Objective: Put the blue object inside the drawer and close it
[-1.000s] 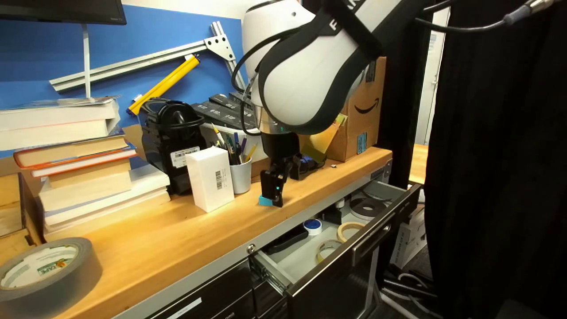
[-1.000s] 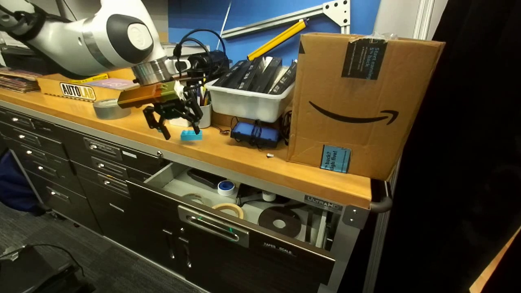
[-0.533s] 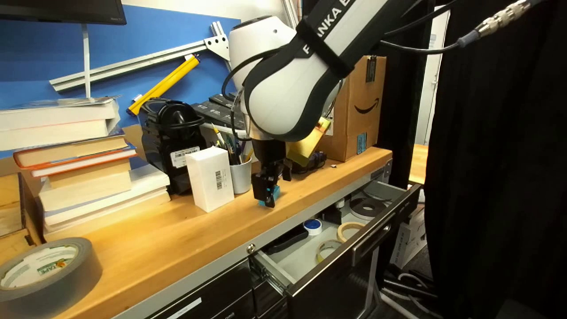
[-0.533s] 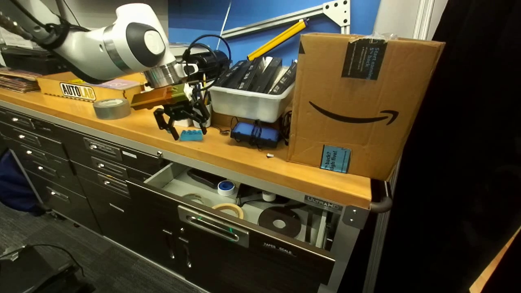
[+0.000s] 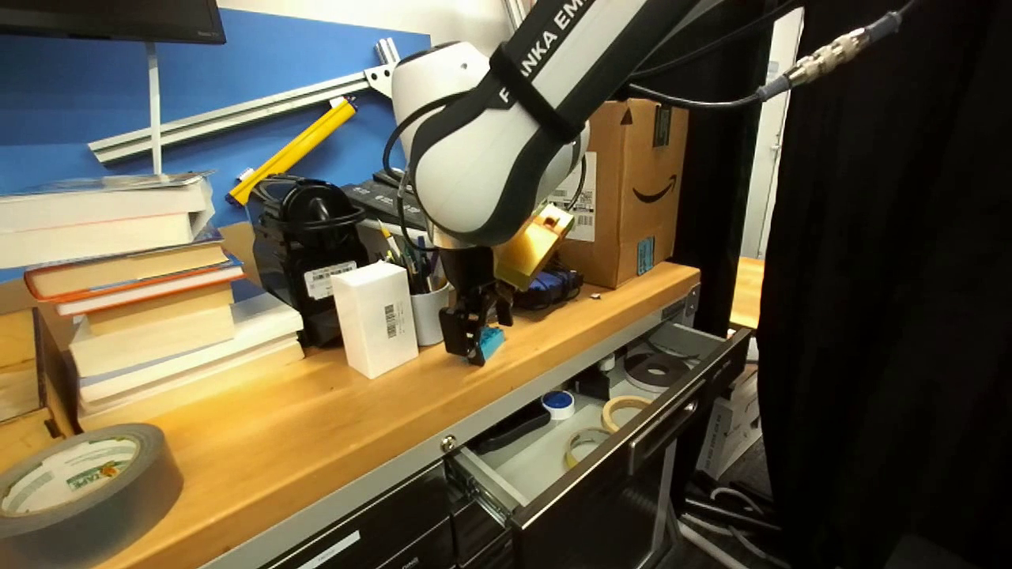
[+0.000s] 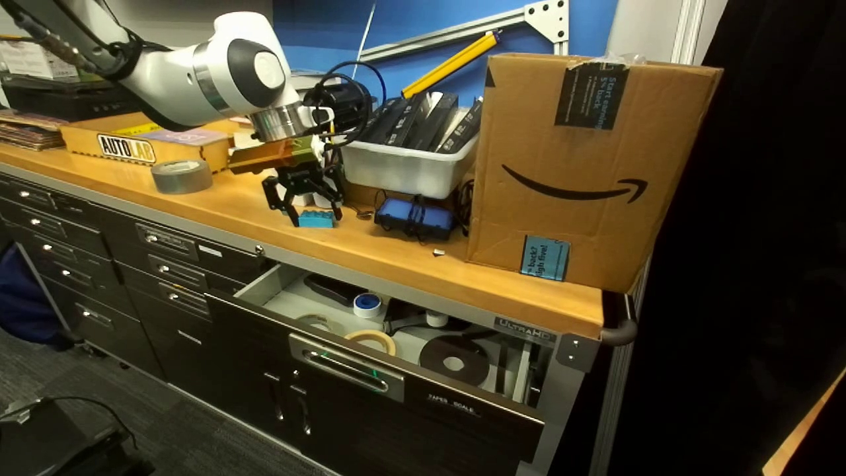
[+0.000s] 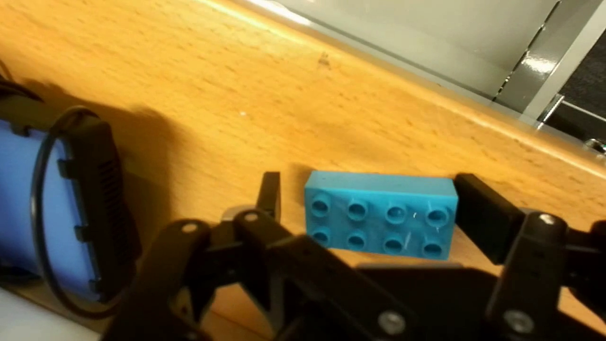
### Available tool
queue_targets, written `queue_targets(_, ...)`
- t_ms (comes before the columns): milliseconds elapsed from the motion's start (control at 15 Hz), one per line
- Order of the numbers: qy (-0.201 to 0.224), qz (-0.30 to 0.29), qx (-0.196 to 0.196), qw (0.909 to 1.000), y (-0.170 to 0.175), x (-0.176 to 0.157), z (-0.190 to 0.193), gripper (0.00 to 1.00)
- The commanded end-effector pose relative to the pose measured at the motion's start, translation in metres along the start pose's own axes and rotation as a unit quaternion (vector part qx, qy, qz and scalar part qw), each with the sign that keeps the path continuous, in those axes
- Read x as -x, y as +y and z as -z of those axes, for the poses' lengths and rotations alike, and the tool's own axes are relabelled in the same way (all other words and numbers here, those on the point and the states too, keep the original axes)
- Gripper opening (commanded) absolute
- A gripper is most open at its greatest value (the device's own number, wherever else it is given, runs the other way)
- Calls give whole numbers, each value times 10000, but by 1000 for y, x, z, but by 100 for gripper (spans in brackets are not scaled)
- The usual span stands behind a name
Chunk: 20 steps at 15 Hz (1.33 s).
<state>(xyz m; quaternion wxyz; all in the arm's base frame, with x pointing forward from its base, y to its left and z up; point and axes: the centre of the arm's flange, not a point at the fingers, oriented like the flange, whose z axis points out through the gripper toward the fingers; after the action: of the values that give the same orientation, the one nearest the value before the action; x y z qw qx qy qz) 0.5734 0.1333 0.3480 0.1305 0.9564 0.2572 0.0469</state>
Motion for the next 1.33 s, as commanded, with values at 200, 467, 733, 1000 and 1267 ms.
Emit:
queue_targets(200,-277,40,-515,9983,15,12,3,47)
queue_targets(467,-682,-245,-716,9948,33,71,13,47)
queue_targets(733,-941,-725,-872,9891,48,144,-11,47)
queue_targets(1000,-655,-1454,-1094,9811,49,173,-60,47)
queue_targets(1267,48,-2179,-980,9710,46,171,-86,47)
